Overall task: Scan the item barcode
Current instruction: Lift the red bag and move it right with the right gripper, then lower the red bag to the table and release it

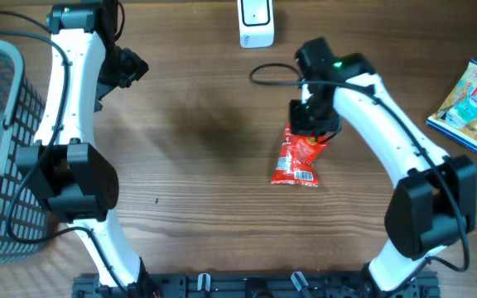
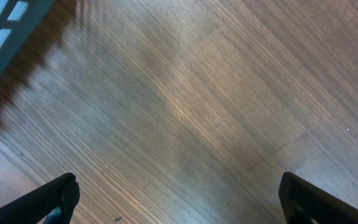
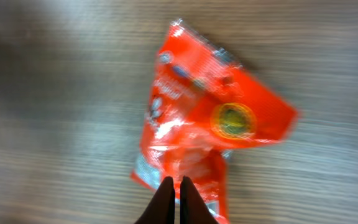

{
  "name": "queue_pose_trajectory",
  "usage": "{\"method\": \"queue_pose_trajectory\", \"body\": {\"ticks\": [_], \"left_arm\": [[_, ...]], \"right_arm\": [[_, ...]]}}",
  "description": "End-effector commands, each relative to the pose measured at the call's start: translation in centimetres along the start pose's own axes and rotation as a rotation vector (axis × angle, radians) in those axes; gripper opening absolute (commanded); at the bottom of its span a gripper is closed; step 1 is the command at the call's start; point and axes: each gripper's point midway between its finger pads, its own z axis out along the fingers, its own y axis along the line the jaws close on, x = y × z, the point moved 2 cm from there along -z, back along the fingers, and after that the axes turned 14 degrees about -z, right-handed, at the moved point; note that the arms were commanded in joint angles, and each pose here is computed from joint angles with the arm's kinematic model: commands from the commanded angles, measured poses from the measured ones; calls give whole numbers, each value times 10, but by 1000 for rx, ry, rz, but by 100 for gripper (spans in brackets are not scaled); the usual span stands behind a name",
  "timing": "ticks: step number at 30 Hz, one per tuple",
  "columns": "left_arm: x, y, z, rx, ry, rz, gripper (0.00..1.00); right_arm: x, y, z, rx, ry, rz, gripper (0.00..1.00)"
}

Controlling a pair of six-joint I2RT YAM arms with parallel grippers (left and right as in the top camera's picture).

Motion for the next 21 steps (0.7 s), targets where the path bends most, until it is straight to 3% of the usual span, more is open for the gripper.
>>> {"method": "queue_pose_trajectory", "body": {"ticks": [1, 3, 6, 10, 14, 17, 21], "left_arm": [[-5, 2, -5, 4, -22, -24, 100], [-5, 2, -5, 4, -22, -24, 100], [-5, 2, -5, 4, -22, -24, 100], [-5, 2, -5, 4, -22, -24, 100], [-5, 2, -5, 4, -22, -24, 100], [-5, 2, -5, 4, -22, -24, 100], [-5, 2, -5, 4, -22, -24, 100]], "right_arm": [[28, 33, 40, -125, 72, -77, 8], [48, 35, 68, -111, 115, -40, 6], [76, -10, 89, 163, 163, 102, 4], [58, -19, 35, 285, 177, 69, 4], [14, -15, -15, 312, 35, 11, 8], [14, -20, 1, 301, 23, 73, 4], [27, -18, 57, 183, 29, 100, 4]]}}
